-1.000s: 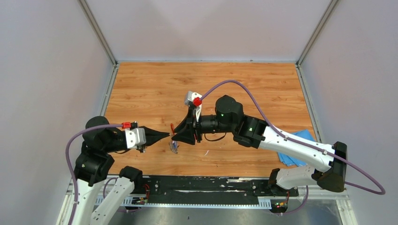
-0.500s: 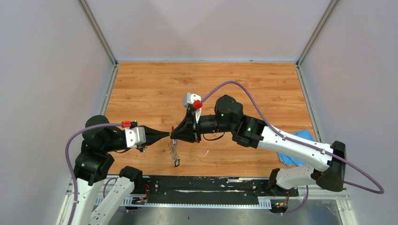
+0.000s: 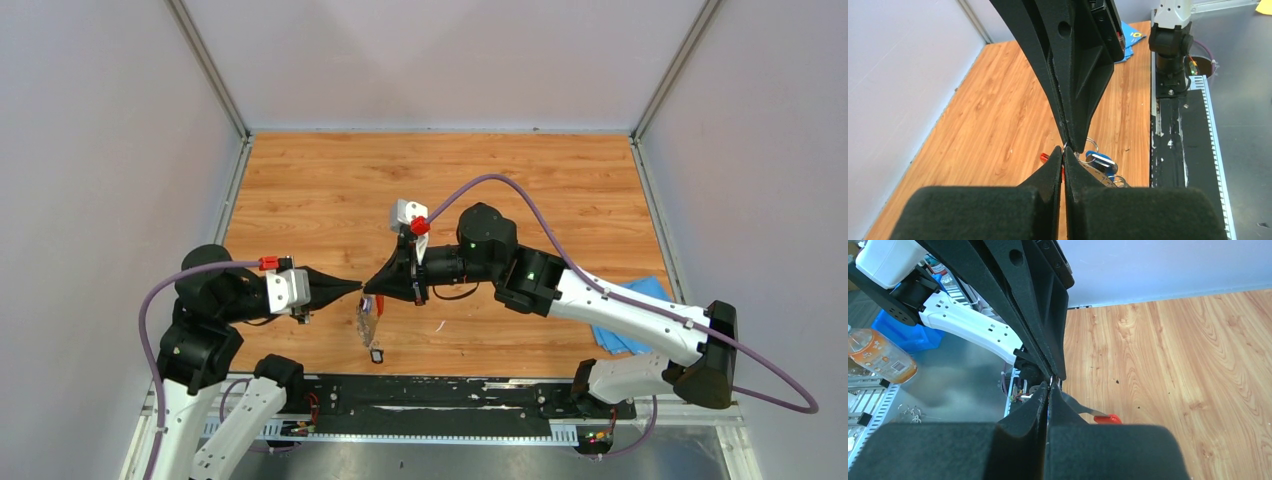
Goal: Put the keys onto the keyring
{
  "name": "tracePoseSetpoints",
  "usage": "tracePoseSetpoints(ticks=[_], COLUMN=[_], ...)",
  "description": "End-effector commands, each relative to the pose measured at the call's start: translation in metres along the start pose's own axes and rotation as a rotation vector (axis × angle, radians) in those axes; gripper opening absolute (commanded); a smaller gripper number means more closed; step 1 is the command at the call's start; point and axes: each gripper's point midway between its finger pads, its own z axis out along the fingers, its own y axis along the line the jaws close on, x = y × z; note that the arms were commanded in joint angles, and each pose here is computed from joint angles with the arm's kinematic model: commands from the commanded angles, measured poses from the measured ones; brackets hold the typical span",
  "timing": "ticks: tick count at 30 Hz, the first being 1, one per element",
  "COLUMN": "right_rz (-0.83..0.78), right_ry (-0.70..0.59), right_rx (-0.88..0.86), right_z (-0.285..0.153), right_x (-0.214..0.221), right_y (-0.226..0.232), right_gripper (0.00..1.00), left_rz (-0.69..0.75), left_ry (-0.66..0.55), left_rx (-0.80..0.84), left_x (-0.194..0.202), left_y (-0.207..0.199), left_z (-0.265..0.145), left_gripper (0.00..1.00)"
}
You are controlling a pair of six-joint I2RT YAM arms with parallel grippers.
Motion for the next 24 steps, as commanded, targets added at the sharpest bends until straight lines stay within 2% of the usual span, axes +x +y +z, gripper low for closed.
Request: tracePoseSetpoints(ticks=[1, 2, 5, 8, 14, 19, 24], right_rz=[0.0, 0.02, 0.04, 0.038, 0.008, -0.008, -0.014], right_ry=[0.007, 0.063, 0.193, 0.311, 0.484, 0.543, 0.547], right_rx=[0.02, 0.032, 0.065, 0.065, 0.073, 0.066, 0.049], right_z=[-0.005, -0.006, -0.011, -0.016, -0.022, -0.015, -0.009], right_x=[-0.015, -0.008, 0.003, 0.017, 0.033, 0.037, 0.032], right_y=[-0.003, -0.004, -0.009, -0.009, -0.011, -0.012, -0.01], right_gripper=[0.0, 0.0, 0.0, 0.0, 0.0, 0.0, 0.0], left_rz=[-0.009, -0.012, 0.009, -0.005, 0.013, -0.013, -0.028], left_ry=[-0.009, 0.008, 0.072, 0.113, 0.165, 0.165, 0.172], left_rx=[0.029, 0.024, 0.028, 0.045, 0.087, 0.164, 0.233], left_x=[-0.001, 0.005, 0.023, 0.028, 0.031, 0.031, 0.036], left_y=[-0.005, -0.005, -0.003, 0.001, 0.008, -0.005, -0.018], left_z=[0.0, 0.0, 0.0, 0.001, 0.003, 0.009, 0.014], left_gripper=[0.04, 0.16, 0.36, 0.45, 0.42, 0.38, 0.36])
